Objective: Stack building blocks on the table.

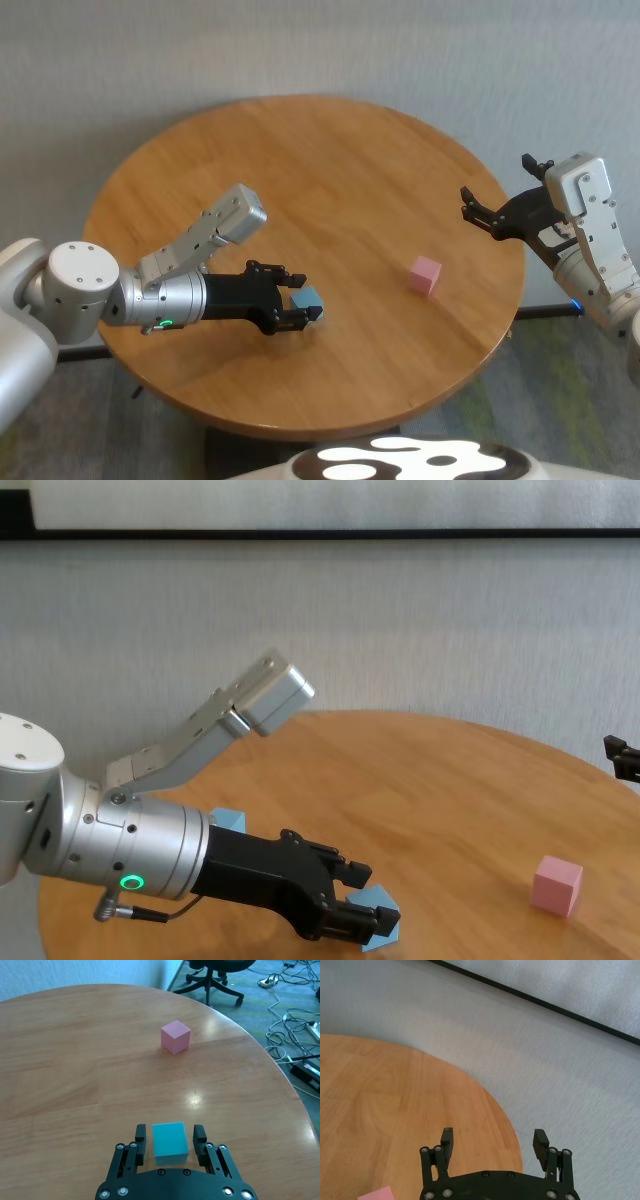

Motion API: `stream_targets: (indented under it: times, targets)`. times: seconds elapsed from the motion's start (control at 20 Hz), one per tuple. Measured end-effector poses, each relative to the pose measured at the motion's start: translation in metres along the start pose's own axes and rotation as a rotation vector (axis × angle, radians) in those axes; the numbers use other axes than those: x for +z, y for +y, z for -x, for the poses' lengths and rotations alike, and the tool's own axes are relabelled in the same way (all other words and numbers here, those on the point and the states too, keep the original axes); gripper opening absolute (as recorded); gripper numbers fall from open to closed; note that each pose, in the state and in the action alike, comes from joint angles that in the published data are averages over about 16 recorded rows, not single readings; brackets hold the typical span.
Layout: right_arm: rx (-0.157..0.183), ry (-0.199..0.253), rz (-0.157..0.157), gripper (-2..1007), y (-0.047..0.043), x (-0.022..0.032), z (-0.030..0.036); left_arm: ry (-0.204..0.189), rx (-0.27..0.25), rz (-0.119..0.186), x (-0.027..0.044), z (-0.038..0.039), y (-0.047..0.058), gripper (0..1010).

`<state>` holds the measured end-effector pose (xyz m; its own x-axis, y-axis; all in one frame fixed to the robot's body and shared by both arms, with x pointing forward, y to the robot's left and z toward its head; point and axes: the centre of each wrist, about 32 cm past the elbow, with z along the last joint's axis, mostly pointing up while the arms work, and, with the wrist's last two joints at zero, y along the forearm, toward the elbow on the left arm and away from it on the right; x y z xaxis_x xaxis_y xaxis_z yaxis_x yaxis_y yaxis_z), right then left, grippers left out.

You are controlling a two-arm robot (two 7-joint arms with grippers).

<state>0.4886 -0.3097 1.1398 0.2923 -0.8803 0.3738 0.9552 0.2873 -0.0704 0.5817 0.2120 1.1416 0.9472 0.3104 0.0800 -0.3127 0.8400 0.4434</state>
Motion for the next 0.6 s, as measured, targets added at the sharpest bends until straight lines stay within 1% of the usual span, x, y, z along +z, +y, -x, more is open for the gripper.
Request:
stream_targets:
  times: [0.15, 0.3, 0.45, 0.6]
  targets:
    - [0.000, 0.000, 0.000, 1005, 0.0000, 0.0000, 0.0000, 0.004, 0.013, 0.018, -0.0002, -0.0002, 0.002, 668]
    - [0.000, 0.000, 0.000, 1005, 0.0000, 0.0000, 0.0000, 0.011, 0.036, 0.042, -0.0012, -0.0004, 0.006, 767]
    - [0.000, 0.000, 0.000, 1005, 0.0000, 0.0000, 0.0000, 0.022, 0.070, 0.074, -0.0028, -0.0004, 0.011, 851]
    - [0.000, 0.000, 0.000, 1005, 0.0000, 0.0000, 0.0000, 0.036, 0.122, 0.115, -0.0049, 0.0000, 0.019, 915]
